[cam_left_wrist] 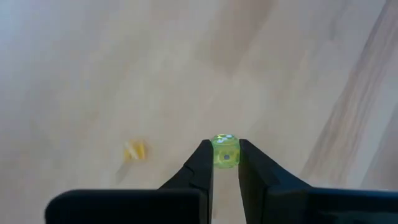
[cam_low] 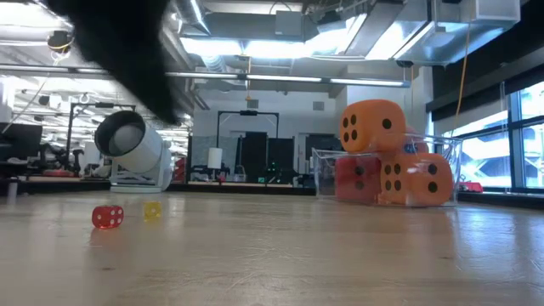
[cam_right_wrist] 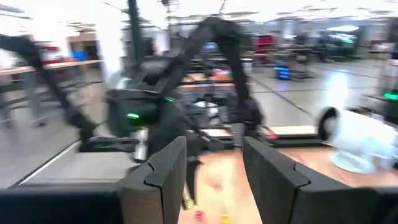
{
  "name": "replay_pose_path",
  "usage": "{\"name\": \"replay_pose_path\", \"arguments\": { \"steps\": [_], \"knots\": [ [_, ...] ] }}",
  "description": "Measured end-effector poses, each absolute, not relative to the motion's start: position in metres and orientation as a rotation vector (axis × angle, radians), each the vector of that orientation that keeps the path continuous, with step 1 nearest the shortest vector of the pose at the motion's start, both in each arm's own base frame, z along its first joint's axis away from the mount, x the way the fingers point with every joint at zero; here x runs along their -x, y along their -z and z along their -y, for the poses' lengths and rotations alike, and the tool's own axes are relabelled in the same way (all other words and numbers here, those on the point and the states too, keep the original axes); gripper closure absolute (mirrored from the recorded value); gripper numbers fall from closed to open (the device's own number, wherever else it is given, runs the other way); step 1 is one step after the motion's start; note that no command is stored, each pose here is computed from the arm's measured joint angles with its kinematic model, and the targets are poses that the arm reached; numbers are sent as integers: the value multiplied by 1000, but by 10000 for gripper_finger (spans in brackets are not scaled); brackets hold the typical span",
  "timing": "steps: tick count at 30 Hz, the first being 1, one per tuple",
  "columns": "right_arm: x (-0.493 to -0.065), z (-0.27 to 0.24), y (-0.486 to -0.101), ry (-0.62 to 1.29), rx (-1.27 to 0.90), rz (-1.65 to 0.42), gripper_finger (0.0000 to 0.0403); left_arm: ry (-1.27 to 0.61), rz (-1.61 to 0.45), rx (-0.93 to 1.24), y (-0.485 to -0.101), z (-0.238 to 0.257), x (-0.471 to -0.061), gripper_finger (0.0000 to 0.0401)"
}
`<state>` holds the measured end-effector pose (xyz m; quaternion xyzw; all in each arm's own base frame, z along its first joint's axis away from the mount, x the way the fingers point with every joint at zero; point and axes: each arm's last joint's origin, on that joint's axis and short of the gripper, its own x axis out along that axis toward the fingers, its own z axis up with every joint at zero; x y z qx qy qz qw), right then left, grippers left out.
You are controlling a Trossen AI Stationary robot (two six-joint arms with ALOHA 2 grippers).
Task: Pick & Place Dice
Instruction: Put the small green die in the bin
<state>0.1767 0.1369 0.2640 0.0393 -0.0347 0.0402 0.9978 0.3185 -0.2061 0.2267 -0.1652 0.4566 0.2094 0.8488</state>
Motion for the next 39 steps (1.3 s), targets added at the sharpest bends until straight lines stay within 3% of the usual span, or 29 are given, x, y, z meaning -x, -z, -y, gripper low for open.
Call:
{"name": "replay_pose_path", "arguments": {
  "steps": [11,21,30,39],
  "knots": [
    [-156,-134,-277,364,-143,110,243,-620,-584,0,-261,199,-331,365],
    [-142,-146,-279,296,-133,105,243,-831,-462,-242,-268,165,-346,365],
    [-137,-151,-279,266,-98,96,243,-947,-549,-255,-280,96,-367,367],
    [-129,-153,-277,375,-41,53,243,-828,-615,-231,-304,23,-392,372]
  ]
}}
